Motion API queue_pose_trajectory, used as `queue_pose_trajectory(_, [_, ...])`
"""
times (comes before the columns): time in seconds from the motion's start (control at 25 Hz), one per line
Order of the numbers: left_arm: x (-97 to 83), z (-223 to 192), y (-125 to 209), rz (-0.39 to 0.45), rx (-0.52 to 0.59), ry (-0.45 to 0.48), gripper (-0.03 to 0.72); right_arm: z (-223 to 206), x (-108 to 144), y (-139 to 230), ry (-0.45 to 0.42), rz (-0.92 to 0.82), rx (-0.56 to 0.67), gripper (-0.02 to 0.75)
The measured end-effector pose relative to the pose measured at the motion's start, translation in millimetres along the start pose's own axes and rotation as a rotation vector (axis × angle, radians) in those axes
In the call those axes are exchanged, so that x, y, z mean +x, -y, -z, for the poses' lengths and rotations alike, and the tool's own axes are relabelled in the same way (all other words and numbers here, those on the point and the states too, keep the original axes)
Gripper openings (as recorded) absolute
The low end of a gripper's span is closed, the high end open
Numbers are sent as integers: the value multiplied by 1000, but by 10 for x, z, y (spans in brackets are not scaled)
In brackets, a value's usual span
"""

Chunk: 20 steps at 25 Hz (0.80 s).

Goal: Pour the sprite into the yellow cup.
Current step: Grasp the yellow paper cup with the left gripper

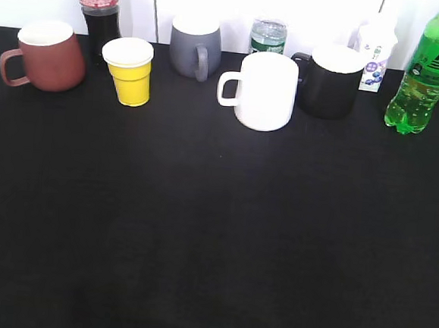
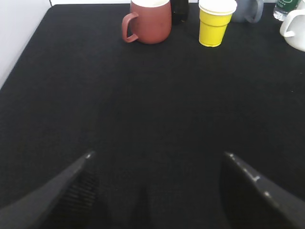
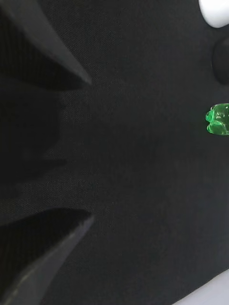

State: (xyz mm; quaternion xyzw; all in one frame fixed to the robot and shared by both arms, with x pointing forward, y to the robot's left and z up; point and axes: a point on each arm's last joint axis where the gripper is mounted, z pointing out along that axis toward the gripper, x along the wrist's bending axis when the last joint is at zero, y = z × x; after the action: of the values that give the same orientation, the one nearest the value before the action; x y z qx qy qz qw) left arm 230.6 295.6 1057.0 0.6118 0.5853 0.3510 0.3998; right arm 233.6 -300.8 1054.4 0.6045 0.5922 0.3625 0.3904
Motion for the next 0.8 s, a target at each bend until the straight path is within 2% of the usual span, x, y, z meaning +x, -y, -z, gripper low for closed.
queue_pose_trajectory(0.4, [0,8,-13,0,-10,0,580,0,0,0,0,0,0,586])
queue_pose_trajectory(0.44, [-2,40,-75,-1,-63,-1,580,0,0,0,0,0,0,586])
queue_pose_trajectory(0.52, [5,62,-272,-1,-287,-7,575,0,0,0,0,0,0,586])
queue_pose_trajectory(0.6, [33,-118,-448,6,-498,-19,576,0,0,0,0,0,0,586])
queue_pose_trajectory(0.64, [55,-296,-479,11,-550,-28,576,0,0,0,0,0,0,586])
queue_pose_trajectory(0.68, [76,-476,-485,19,-581,-35,576,0,0,0,0,0,0,586])
queue_pose_trajectory(0.8, [132,-999,-538,43,-517,-57,570,0,0,0,0,0,0,586])
